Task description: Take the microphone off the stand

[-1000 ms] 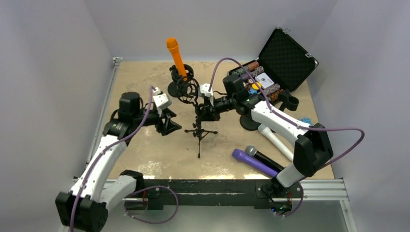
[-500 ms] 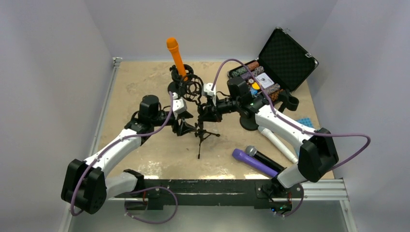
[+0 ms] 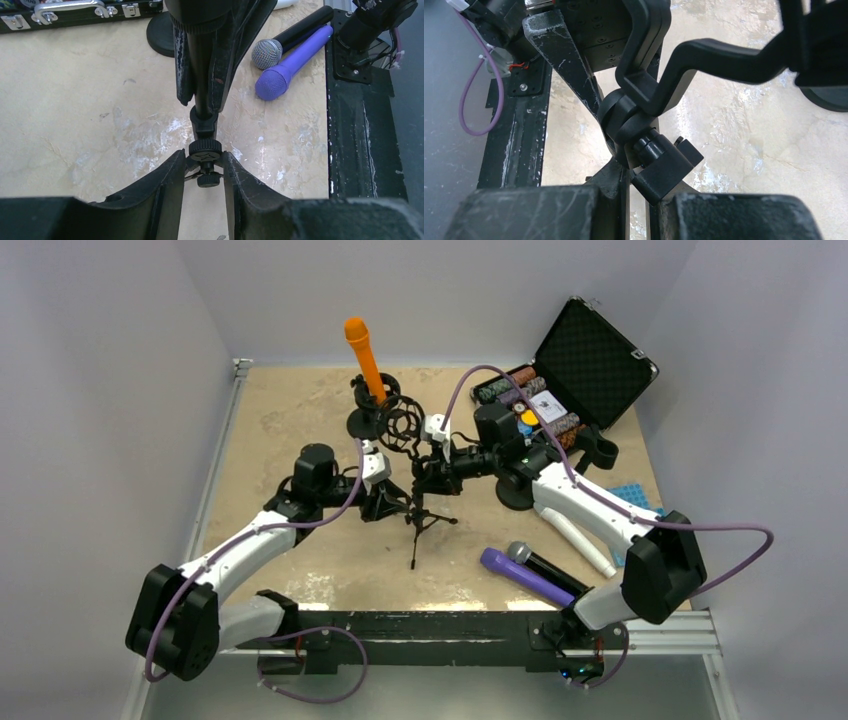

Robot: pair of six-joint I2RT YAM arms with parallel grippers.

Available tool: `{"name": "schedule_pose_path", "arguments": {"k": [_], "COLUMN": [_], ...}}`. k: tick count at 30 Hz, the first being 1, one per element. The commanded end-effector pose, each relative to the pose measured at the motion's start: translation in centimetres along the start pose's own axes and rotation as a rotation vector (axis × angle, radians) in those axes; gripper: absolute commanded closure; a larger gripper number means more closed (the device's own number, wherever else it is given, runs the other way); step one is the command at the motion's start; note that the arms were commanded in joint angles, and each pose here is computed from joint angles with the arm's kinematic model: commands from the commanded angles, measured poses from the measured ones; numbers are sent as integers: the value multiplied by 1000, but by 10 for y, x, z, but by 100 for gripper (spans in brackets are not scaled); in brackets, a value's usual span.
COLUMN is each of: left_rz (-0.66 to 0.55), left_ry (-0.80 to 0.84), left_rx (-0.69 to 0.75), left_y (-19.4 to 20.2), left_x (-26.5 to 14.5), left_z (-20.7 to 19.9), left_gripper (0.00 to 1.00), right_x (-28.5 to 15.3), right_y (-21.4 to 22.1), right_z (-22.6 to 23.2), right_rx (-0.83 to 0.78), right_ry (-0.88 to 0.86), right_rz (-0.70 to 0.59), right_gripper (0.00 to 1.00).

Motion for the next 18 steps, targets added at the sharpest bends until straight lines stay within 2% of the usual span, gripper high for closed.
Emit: {"name": "schedule_pose_path", "arguments": {"k": [1,12,15,18], "left_rz": [-38,-81,-80,-76], "left_ry": [21,-38,-44,-37], "left_rx": [10,-81,-98,-102], "left_y": [0,1,1,2], "left_x": [4,11,11,11], "left_z": [-4,-5,-5,-6], "left_gripper": [60,57,57,63], "right_x": [-6,-5,-5,-4], "right_y": [36,37,37,37], "right_z": [16,18,18,17], "right_rx": [195,194,196,200], "right_ry": [30,29,28,26], "right_rz": [185,188,189,191], "right_gripper": [100,100,100,100]}}
Point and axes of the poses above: each gripper's point midway between its finger pads, its own x axis out along the fingers, its own z axis along the line the jaws close on, y = z × x, the point moved 10 cm from there along -x, back along the fingers, and after that the axes turned 12 degrees about -x, right-handed, at the moved point
